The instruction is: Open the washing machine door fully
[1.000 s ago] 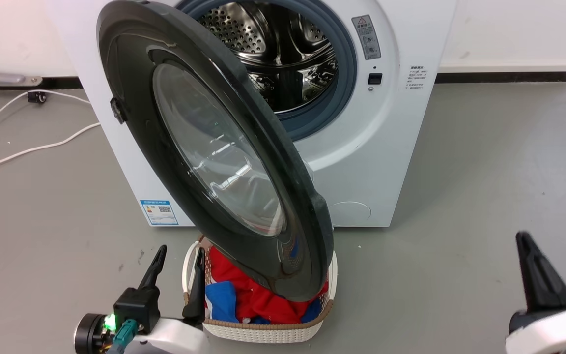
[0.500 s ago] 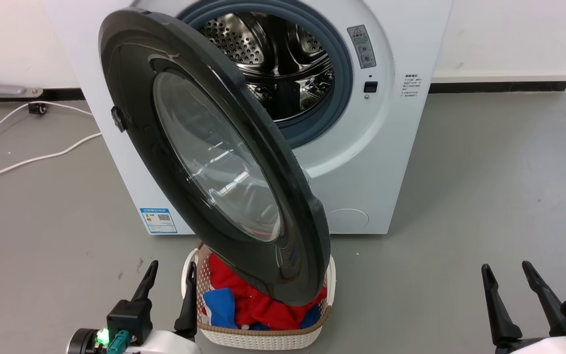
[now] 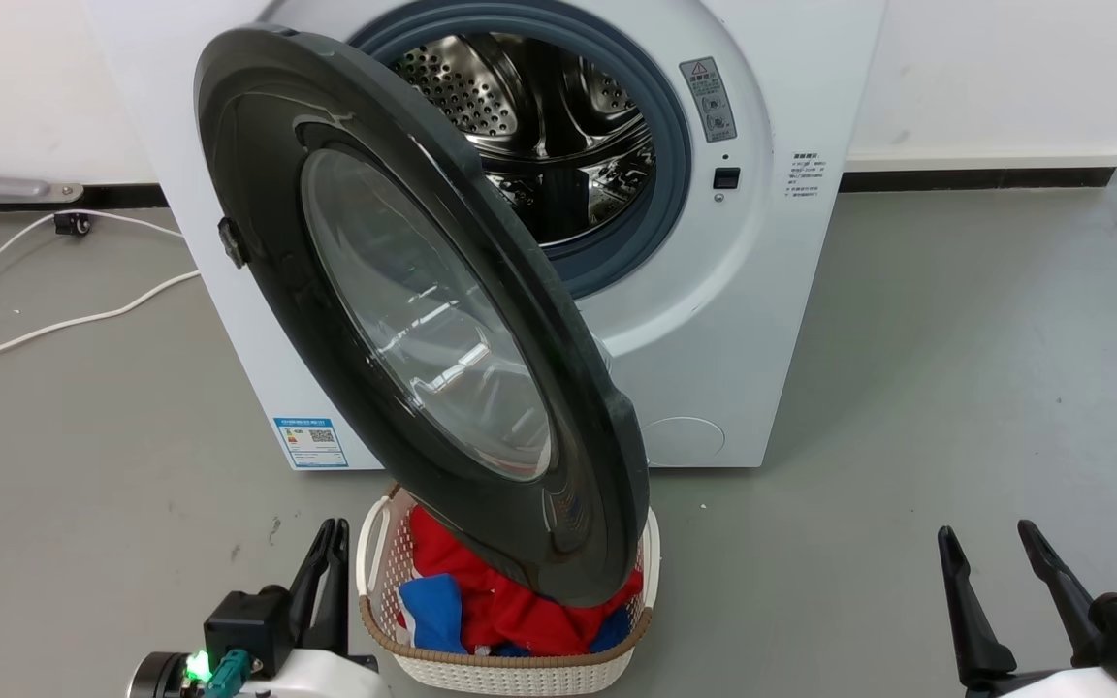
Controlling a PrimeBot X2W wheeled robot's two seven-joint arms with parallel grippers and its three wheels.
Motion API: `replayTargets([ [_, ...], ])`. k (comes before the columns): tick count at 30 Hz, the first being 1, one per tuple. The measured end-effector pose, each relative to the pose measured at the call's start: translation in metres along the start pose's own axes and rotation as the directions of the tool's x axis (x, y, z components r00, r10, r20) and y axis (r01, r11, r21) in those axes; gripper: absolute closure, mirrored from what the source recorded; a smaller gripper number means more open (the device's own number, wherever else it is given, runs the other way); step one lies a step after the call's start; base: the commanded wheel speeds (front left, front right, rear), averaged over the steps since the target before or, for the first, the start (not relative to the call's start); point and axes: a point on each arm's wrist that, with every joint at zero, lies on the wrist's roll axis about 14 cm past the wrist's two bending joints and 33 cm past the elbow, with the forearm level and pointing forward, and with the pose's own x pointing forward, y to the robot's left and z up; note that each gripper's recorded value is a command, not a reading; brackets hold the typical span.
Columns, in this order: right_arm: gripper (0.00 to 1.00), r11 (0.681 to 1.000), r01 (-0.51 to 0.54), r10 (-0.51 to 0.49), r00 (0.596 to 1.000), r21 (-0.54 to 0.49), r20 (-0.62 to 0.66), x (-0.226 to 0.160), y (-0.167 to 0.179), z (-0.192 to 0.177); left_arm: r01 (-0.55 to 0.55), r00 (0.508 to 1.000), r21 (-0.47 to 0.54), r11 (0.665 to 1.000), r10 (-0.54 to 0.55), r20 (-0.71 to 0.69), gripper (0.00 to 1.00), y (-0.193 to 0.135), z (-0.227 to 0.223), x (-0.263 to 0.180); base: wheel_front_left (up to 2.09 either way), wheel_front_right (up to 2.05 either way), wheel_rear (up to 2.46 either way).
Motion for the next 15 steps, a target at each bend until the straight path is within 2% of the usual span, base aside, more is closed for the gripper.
replayTargets([
  [7, 0.0, 1.0, 0.003, -0.003, 1.0, -0.01, 0.0, 0.0, 0.001, 0.0, -0.006, 0.997, -0.005, 1.0, 0.006, 0.077, 1.0, -0.002, 0.025, 0.014, 0.0, 0.0, 0.0],
  [10, 0.0, 1.0, 0.004, -0.004, 1.0, -0.008, -0.002, 0.001, 0.001, 0.0, 0.013, 0.981, -0.008, 1.0, -0.012, 0.195, 1.0, -0.009, 0.065, 0.029, 0.0, 0.0, 0.0],
  [15, 0.0, 1.0, 0.004, -0.004, 1.0, -0.005, -0.008, 0.001, 0.002, -0.001, 0.06, 0.908, -0.009, 0.998, -0.051, 0.417, 1.0, -0.028, 0.144, 0.044, 0.0, 0.0, 0.0],
])
